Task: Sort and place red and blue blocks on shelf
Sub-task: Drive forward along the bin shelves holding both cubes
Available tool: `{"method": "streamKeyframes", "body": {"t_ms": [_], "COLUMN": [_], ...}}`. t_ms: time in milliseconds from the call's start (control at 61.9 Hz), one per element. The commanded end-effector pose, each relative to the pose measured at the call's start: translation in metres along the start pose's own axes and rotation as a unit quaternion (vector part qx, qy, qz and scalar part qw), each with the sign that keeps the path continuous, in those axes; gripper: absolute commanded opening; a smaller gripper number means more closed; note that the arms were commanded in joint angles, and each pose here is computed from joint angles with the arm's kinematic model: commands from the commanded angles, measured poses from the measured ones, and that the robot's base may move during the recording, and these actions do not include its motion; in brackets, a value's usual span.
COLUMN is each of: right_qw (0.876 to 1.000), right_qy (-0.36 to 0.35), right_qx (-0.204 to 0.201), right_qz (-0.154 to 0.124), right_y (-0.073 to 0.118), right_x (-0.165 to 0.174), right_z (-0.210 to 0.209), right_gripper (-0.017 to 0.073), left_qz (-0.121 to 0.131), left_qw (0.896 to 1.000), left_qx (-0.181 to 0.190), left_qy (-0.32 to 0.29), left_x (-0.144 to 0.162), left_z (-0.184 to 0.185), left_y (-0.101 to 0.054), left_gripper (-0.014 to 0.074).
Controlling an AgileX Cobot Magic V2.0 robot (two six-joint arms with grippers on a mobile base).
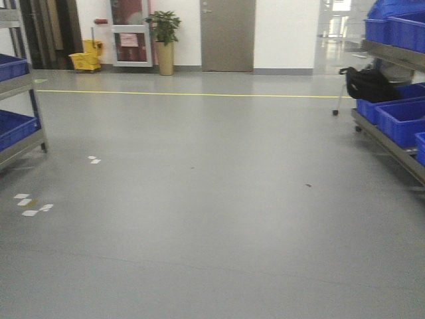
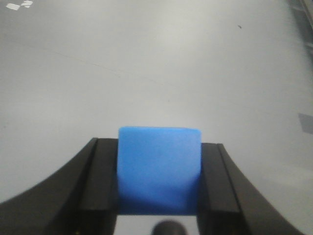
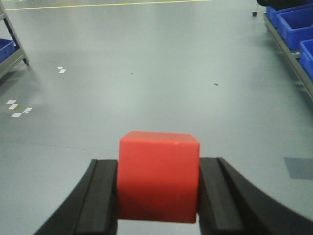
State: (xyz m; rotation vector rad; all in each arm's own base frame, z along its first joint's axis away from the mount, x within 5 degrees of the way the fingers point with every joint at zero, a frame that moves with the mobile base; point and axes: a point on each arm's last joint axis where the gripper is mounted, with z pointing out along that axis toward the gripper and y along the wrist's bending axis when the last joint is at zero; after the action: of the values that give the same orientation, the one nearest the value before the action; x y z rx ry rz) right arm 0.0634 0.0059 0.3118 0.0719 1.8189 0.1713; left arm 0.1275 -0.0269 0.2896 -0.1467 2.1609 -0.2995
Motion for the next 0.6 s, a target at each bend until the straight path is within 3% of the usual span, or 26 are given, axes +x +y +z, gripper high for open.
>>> {"method": "streamKeyframes", "body": {"t_ms": [0, 581], "right_qw": [0.999, 0.999], "right_qy": [-0.054, -0.054], "right_qx": [-0.001, -0.001], "right_qz": [-0.004, -0.004], "right_y": [0.0015, 0.0015], "right_x": [-0.0161, -0.0161], "right_z": [-0.0034, -0.0034], "right_gripper": [0.0049, 0.0049], "left_qz": [-0.003, -0.003], "left_qw": [0.999, 0.999], "left_qx": [0.017, 0.017], "left_qy": [-0.049, -0.049], "left_x": [-0.0142, -0.0142], "left_z": [-0.0053, -0.0053], "left_y": [-0.0047, -0.0047], "left_gripper": [0.0124, 0.0124]}}
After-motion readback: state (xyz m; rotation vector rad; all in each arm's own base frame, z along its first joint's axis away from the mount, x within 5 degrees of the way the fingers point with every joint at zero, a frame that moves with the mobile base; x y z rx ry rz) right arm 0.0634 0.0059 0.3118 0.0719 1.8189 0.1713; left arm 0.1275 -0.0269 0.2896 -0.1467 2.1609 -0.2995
